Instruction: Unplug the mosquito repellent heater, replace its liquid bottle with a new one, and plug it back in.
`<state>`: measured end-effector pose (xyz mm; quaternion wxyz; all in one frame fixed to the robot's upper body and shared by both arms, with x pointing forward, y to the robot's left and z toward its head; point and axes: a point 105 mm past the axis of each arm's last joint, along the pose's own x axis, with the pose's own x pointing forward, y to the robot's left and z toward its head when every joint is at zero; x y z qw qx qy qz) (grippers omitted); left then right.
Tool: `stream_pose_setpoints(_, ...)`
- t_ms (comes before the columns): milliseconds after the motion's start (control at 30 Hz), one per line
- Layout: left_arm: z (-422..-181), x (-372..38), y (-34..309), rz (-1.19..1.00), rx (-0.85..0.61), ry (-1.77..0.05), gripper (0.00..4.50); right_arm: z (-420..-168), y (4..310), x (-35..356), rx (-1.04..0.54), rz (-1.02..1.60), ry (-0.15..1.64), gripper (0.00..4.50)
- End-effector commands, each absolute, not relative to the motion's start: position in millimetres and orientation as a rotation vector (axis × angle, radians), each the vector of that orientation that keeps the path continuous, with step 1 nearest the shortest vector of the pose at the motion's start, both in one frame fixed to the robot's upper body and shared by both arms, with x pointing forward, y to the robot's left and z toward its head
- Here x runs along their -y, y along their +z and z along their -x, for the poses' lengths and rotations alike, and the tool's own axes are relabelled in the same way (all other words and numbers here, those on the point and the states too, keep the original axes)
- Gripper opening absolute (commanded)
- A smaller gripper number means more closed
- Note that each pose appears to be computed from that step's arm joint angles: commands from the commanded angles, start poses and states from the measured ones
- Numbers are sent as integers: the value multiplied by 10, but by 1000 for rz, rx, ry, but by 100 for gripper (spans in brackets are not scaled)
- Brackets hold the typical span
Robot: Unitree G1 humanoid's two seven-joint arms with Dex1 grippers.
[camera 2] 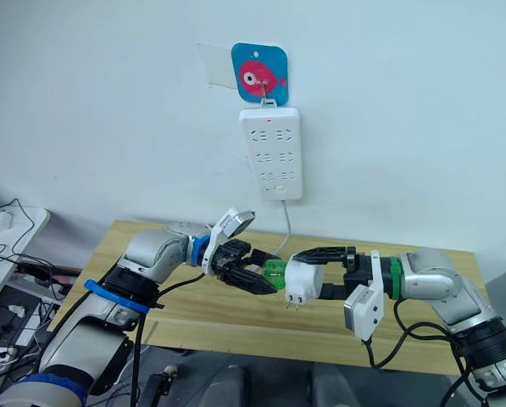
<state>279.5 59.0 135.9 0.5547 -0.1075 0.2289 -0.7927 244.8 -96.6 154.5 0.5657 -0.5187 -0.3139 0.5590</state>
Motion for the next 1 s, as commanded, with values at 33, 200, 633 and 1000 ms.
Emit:
stream_pose_setpoints(33,-2919,-683,1490,144,-453,-1847,450,-2534,1630,1111,674,1186,1240,297)
stream_pose_setpoints(200,-3009,-801,1483,-163,-264,-1812,450,-2723,1493,1407,270,824,1095,297)
stream_pose_setpoints(633,-3232,-397,1307,-871,427,-1422,450,-2611,1387,1363,-529,-427,713,297)
stream_pose_setpoints(1000,-3256,-102,1297,-952,523,-1362,450,-2660,1468,1220,-615,-535,584,297)
